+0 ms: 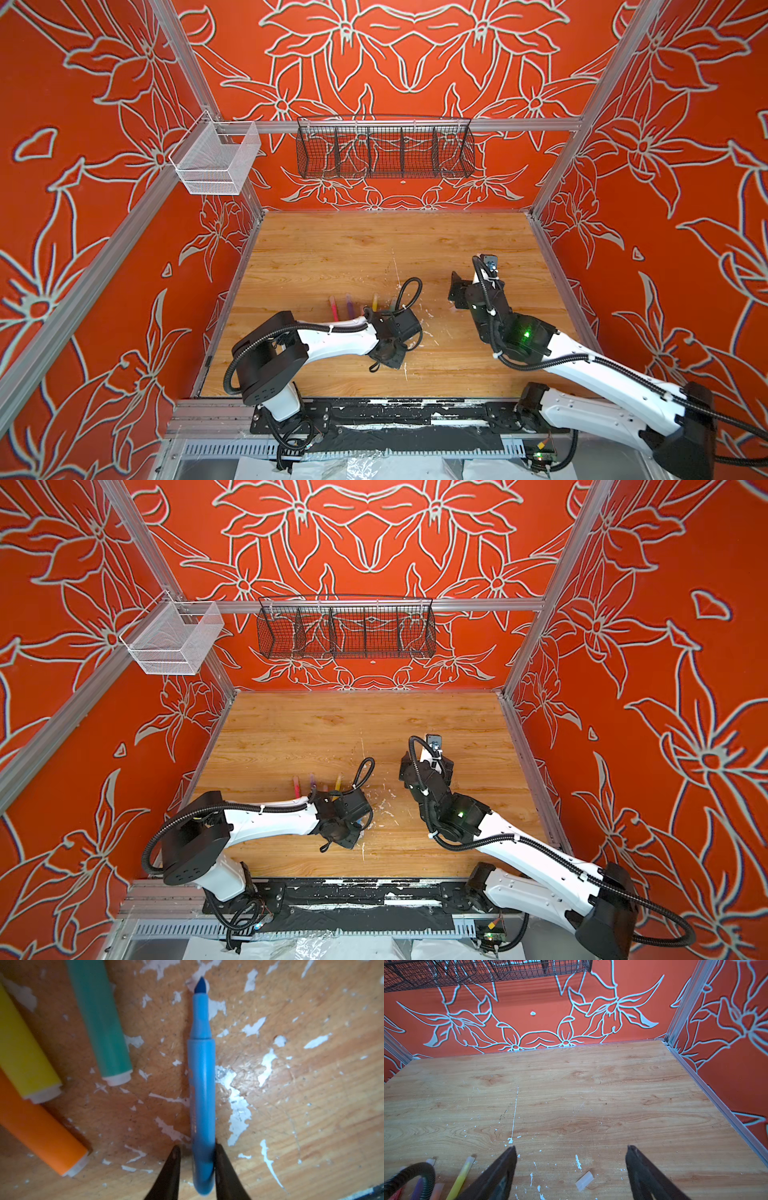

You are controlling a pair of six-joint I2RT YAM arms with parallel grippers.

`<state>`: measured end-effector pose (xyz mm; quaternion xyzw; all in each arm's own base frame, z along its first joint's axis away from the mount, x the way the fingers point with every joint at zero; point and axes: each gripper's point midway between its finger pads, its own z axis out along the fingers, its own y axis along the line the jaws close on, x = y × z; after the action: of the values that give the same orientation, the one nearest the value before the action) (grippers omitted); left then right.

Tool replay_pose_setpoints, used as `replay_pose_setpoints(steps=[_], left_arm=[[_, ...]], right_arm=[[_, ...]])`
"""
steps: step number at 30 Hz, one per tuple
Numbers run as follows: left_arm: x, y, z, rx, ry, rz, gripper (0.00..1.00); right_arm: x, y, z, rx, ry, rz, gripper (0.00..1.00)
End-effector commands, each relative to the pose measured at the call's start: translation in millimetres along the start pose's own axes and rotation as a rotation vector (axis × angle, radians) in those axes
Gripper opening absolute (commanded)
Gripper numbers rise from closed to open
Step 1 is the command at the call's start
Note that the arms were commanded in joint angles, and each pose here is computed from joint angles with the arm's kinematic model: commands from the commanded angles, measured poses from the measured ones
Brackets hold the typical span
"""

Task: Insert pens into pen caps
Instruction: Pick up a pen from the center of the table.

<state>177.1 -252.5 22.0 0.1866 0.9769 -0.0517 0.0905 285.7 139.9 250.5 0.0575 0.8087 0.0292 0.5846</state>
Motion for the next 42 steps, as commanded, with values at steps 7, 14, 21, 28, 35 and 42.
replay_pose_setpoints(steps=[7, 14, 21, 28, 35, 42], left_arm=[[3, 0, 7, -0.032, 0.03, 0.025, 0.22], [1, -1, 14, -0.048, 0.041, 0.037, 0.21], [0, -1, 14, -0.047, 0.033, 0.04, 0.07], [-33, 1, -25, 0.033, -0.043, 0.003, 0.02], [-118, 7, -111, 0.251, -0.251, -0.143, 0.01], [-169, 1, -146, 0.265, -0.421, -0.122, 0.0]], right_arm=[[-10, 1, -3, -0.007, -0.012, 0.019, 0.84], [-11, -1, -3, -0.001, -0.018, 0.02, 0.84], [-11, -2, -4, 0.0, -0.02, 0.023, 0.84], [-11, -9, -6, 0.017, -0.03, 0.051, 0.84], [-13, -27, -17, 0.026, -0.071, 0.13, 0.85], [-11, -29, -17, 0.019, -0.072, 0.152, 0.84]])
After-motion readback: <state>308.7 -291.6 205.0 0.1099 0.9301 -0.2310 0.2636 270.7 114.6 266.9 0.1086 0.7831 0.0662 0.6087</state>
